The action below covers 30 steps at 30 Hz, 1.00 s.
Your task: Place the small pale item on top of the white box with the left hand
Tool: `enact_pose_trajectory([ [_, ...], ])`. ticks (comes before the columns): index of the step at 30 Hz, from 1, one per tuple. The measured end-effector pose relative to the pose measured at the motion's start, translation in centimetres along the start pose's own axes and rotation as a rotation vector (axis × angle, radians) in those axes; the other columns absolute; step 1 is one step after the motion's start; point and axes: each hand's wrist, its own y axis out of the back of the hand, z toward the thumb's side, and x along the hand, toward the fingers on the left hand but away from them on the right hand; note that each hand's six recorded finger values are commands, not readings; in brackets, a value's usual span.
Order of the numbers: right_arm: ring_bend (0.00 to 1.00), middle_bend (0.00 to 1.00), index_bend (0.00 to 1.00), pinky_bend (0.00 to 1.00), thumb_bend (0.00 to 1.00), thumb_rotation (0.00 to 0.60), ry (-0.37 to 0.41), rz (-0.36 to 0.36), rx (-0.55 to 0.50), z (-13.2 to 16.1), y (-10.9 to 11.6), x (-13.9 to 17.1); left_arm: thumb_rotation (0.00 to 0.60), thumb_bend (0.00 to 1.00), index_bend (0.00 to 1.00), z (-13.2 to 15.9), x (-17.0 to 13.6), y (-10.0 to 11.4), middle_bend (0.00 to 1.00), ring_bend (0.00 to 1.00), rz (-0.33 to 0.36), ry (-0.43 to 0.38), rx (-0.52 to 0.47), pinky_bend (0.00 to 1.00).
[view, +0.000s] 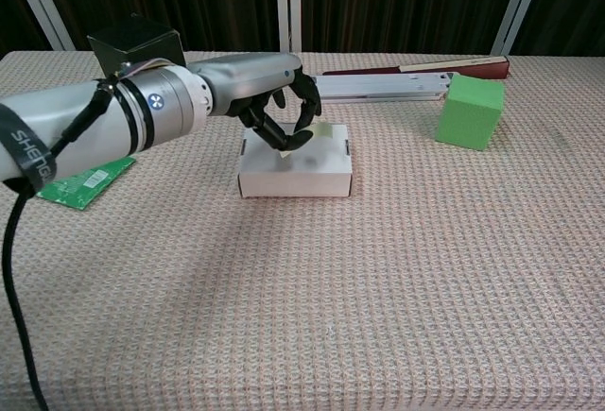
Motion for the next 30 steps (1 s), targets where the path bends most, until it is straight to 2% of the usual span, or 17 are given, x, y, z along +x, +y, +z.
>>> enact_pose_trajectory([
  [8, 0.00, 0.00, 0.00, 0.00, 0.36, 0.600, 0.004, 0.008, 0.001, 0.3, -0.2, -0.1, 0.555, 0.43, 0.64, -0.9, 1.3, -0.3, 0.22, 0.09, -0.009, 0.026, 0.004, 0.23],
  [22, 0.00, 0.00, 0.00, 0.00, 0.36, 0.600, 0.006, -0.014, 0.001, 0.3, 0.3, 0.0, 0.551, 0.43, 0.64, -1.7, 1.4, -0.9, 0.22, 0.08, -0.012, 0.050, 0.023, 0.20],
  [30, 0.00, 0.00, 0.00, 0.00, 0.36, 0.600, 0.015, -0.019, -0.009, 0.5, 0.5, 0.1, 0.560, 0.43, 0.59, -1.8, 1.0, -1.1, 0.22, 0.08, -0.019, 0.054, 0.022, 0.20],
])
